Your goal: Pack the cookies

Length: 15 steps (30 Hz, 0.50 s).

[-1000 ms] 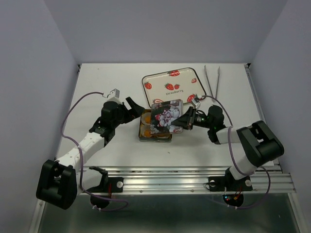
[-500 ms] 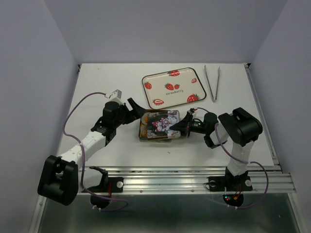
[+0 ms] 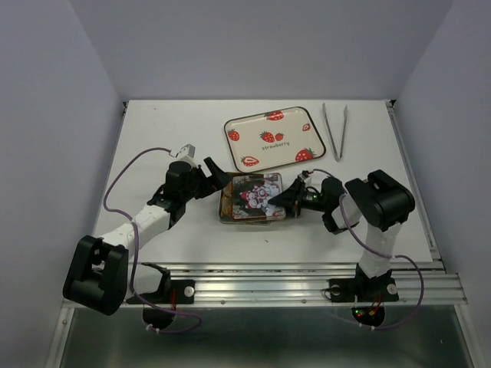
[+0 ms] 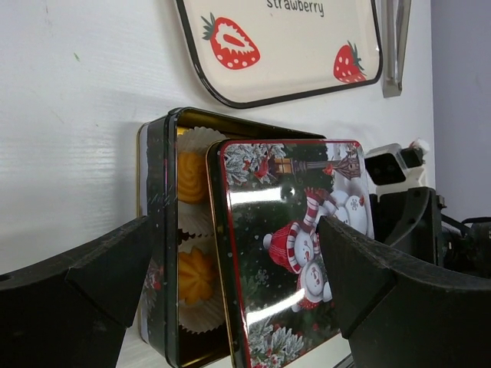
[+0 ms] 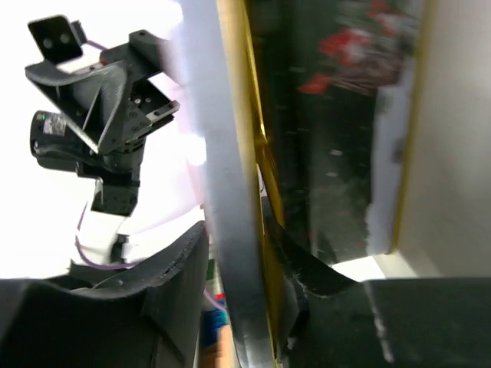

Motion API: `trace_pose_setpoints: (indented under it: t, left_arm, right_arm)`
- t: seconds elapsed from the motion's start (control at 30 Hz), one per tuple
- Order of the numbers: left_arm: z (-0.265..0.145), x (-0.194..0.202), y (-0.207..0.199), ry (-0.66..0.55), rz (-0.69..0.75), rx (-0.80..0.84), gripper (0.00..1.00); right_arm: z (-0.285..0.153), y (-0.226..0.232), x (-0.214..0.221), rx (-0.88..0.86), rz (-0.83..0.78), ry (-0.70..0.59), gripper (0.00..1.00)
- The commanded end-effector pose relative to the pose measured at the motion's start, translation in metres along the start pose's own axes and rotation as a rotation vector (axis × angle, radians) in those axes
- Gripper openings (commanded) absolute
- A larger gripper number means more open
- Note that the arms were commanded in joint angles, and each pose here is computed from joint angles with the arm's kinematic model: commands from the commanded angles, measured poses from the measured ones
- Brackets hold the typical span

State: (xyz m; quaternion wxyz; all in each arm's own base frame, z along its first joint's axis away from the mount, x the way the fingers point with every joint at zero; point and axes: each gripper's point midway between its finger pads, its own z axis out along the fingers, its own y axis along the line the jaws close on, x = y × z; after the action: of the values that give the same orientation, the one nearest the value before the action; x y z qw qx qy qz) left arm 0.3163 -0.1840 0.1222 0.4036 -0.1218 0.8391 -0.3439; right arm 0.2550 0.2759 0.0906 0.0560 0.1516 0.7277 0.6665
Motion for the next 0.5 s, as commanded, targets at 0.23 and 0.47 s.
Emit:
trace_pose_setpoints:
  t: [0.23, 0.47]
  left_arm:
    - [0.011, 0.01, 0.012, 0.021, 0.009, -0.009, 0.99]
    - [0.017, 0.014, 0.01, 0.041, -0.003, 0.013, 0.99]
  right_arm:
    - [0.002, 0.005, -0.035, 0.293, -0.376, -0.133, 0.46]
    - [0.003, -0.018, -0.036, 0.394, -0.32, -0.103, 0.47]
